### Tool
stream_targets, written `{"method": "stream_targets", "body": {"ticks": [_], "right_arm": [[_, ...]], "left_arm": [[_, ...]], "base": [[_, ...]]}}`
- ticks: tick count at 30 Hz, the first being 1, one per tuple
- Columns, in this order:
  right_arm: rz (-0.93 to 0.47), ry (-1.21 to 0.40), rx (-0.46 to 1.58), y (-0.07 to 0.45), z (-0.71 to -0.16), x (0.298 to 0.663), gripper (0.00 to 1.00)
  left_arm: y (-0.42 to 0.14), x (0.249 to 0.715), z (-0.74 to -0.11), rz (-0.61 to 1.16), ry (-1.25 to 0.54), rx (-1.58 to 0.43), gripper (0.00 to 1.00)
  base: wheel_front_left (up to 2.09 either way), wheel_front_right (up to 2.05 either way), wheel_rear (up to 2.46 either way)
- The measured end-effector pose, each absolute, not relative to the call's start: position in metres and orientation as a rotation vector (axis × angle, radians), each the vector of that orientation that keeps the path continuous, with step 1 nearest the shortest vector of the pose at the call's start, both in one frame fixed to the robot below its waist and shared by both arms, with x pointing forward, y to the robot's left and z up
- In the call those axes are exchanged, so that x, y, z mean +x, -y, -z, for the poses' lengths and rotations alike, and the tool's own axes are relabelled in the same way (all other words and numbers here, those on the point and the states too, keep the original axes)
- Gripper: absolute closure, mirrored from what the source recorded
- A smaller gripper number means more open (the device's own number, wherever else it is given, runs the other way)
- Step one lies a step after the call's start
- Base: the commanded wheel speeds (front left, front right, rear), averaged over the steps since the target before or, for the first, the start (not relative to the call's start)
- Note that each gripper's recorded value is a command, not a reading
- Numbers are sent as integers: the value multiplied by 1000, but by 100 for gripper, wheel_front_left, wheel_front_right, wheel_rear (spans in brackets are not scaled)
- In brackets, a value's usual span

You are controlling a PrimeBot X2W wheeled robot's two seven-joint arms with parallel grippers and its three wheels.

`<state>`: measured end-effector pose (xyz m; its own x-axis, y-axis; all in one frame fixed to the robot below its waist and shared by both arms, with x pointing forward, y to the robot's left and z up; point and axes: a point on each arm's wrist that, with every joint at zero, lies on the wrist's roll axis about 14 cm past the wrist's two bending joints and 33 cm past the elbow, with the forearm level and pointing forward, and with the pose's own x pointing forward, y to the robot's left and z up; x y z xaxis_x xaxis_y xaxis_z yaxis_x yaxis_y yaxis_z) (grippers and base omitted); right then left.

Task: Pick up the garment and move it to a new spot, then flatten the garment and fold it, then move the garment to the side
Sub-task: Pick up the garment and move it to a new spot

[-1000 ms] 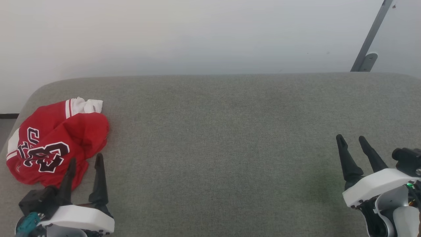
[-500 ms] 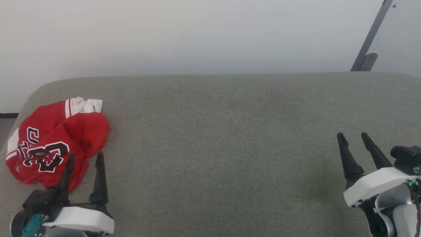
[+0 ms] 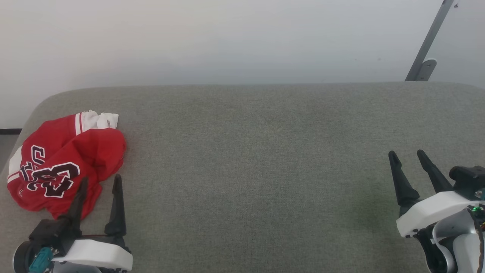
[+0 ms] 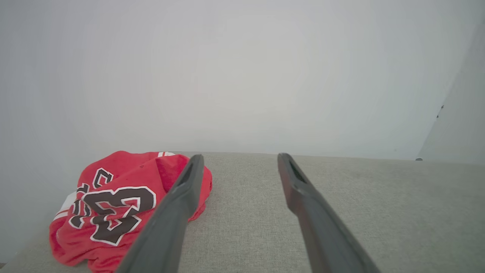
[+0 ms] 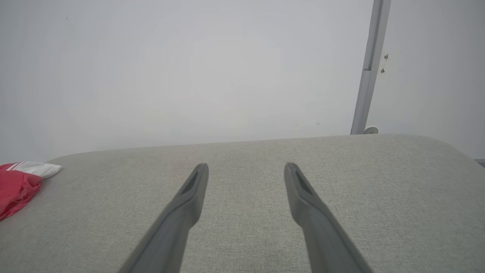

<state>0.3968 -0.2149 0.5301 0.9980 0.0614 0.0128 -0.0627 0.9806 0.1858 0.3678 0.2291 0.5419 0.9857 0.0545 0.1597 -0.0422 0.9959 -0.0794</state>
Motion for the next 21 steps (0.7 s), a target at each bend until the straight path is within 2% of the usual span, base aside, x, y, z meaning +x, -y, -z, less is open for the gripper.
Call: {"method": "stream_targets", "body": {"ticks": [11,21], "right_arm": [[-86,11,178,209,-532,399,0],[-204,2,169,170,-534,411,0]], "left_arm": [[-232,366,-541,-52,165,-148,0],[-269,348,-542,-153,171,-176,0]], "base": [[0,0,0],[0,0,0]]}}
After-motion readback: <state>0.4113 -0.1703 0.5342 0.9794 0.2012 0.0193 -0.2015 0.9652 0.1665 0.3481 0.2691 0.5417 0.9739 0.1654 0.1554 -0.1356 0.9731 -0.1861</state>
